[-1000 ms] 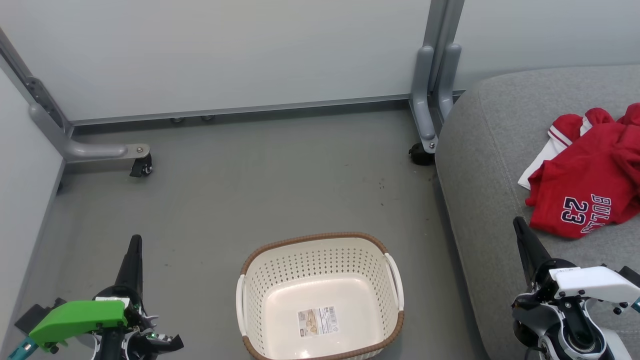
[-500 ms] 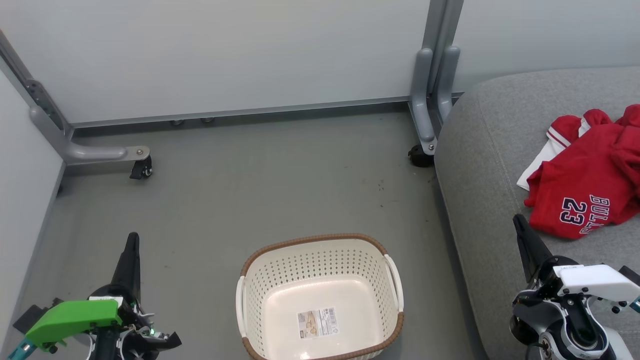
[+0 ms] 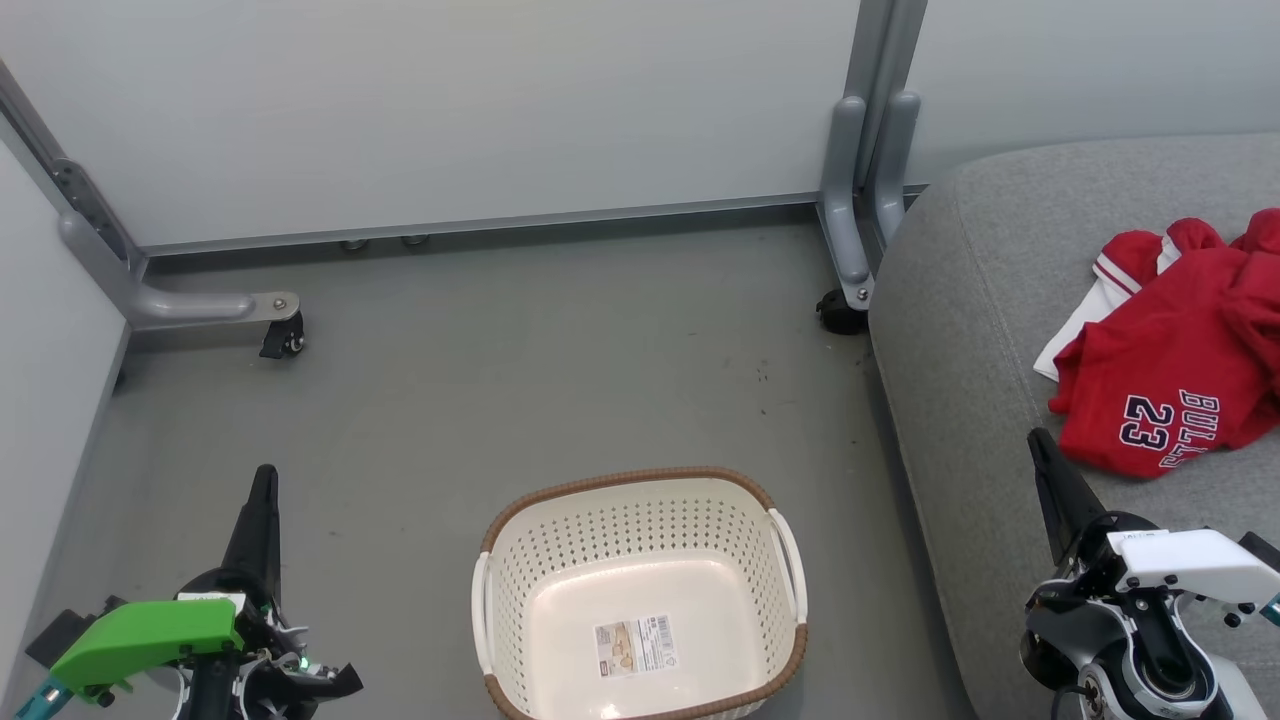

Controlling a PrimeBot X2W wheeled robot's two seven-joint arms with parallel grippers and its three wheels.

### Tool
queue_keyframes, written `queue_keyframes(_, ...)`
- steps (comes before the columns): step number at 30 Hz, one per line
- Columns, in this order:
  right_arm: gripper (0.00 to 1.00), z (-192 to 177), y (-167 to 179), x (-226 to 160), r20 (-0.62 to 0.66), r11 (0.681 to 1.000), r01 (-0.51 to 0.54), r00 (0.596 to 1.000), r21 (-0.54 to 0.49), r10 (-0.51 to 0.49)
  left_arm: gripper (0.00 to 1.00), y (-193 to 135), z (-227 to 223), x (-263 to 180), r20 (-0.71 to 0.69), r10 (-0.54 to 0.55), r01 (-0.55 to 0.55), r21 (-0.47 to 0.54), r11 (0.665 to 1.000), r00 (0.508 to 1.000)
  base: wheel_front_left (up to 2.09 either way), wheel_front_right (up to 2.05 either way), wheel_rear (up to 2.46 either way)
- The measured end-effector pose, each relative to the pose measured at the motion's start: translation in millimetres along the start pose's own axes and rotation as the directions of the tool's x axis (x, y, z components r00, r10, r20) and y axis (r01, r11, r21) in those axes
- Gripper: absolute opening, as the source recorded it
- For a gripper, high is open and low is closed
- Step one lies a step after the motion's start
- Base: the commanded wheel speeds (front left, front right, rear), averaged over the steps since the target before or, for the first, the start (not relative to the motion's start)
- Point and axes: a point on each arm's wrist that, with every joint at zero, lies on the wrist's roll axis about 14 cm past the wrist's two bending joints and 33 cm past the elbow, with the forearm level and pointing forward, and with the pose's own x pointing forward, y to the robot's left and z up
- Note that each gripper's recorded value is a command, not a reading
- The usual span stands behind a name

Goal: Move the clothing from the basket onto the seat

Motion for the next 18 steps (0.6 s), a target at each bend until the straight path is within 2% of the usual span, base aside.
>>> queue_keyframes(18, 0.0, -0.3, -0.1, 0.0, -0.003, 1.0, 0.0, 1.0, 0.0, 0.0, 0.0, -0.1, 0.2, 0.1, 0.001, 0.0, 0.0, 0.0, 1.0, 1.0, 0.0, 0.0, 0.0)
